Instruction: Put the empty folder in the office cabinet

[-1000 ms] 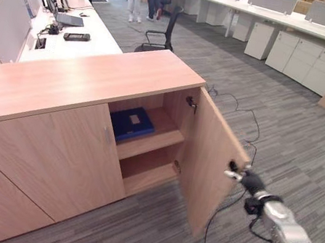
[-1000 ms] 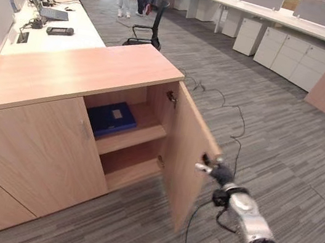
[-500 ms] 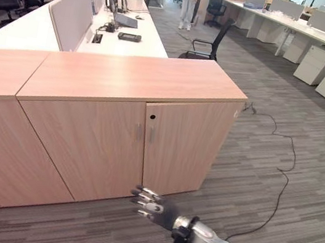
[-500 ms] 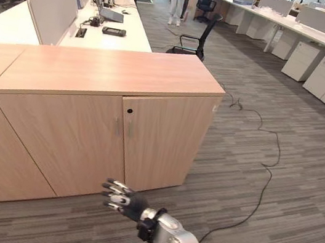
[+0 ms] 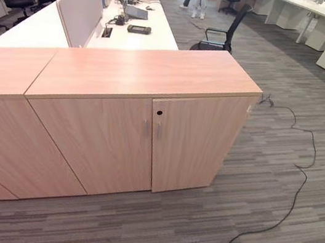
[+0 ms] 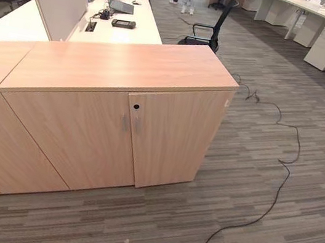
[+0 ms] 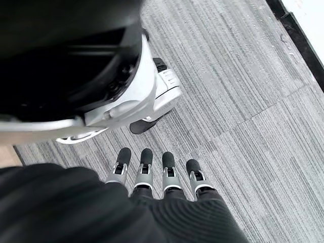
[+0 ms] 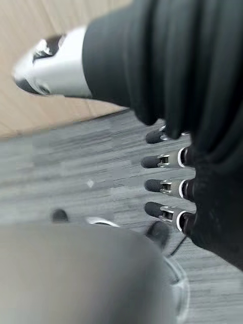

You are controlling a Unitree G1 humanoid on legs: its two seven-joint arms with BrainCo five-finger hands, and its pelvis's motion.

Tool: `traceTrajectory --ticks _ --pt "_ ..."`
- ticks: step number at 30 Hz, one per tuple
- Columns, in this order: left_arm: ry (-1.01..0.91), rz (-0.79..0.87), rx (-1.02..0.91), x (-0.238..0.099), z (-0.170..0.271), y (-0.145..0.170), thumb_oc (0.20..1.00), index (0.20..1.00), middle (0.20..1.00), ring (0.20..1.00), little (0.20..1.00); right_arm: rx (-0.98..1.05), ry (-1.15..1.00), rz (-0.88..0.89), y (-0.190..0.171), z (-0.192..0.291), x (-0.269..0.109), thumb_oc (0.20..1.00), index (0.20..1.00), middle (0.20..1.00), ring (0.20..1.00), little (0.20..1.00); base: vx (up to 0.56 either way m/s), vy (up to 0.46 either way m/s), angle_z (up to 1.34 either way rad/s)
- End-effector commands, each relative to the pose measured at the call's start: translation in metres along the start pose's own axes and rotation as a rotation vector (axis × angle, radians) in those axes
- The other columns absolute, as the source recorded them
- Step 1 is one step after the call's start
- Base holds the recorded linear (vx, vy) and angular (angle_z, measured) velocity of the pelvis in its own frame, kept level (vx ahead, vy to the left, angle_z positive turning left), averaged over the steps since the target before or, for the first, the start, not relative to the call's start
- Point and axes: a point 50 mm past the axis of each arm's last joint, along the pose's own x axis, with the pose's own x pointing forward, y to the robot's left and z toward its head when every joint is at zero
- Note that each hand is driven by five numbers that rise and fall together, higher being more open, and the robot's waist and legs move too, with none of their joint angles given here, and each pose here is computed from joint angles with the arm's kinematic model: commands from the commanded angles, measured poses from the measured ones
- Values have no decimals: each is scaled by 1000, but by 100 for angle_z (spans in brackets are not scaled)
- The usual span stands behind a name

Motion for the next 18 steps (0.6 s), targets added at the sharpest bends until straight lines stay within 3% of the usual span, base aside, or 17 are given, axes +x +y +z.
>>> traceTrajectory --ticks 1,5,8,13,18 --pt "-115 50 -105 -2 38 16 1000 1000 1000 1000 1000 -140 106 19 27 -15 5 1000 1000 1000 1000 1000 46 -2 28" --pt "-503 142 -214 -29 138 48 1000 1000 1000 1000 1000 -64 138 -15 21 -29 2 1000 1000 1000 1000 1000 40 -5 18" --pt "-510 87 -227 -20 101 23 1000 1000 1000 1000 1000 172 67 -88 13 -24 2 1000 1000 1000 1000 1000 -49 -18 6" --pt "-455 -14 -343 -14 85 17 1000 1000 1000 1000 1000 219 87 -95 8 -32 0 1000 1000 1000 1000 1000 -24 3 18" --pt "-449 -33 -279 -13 86 11 1000 1000 1000 1000 1000 139 103 -86 6 -31 0 1000 1000 1000 1000 1000 2 11 11"
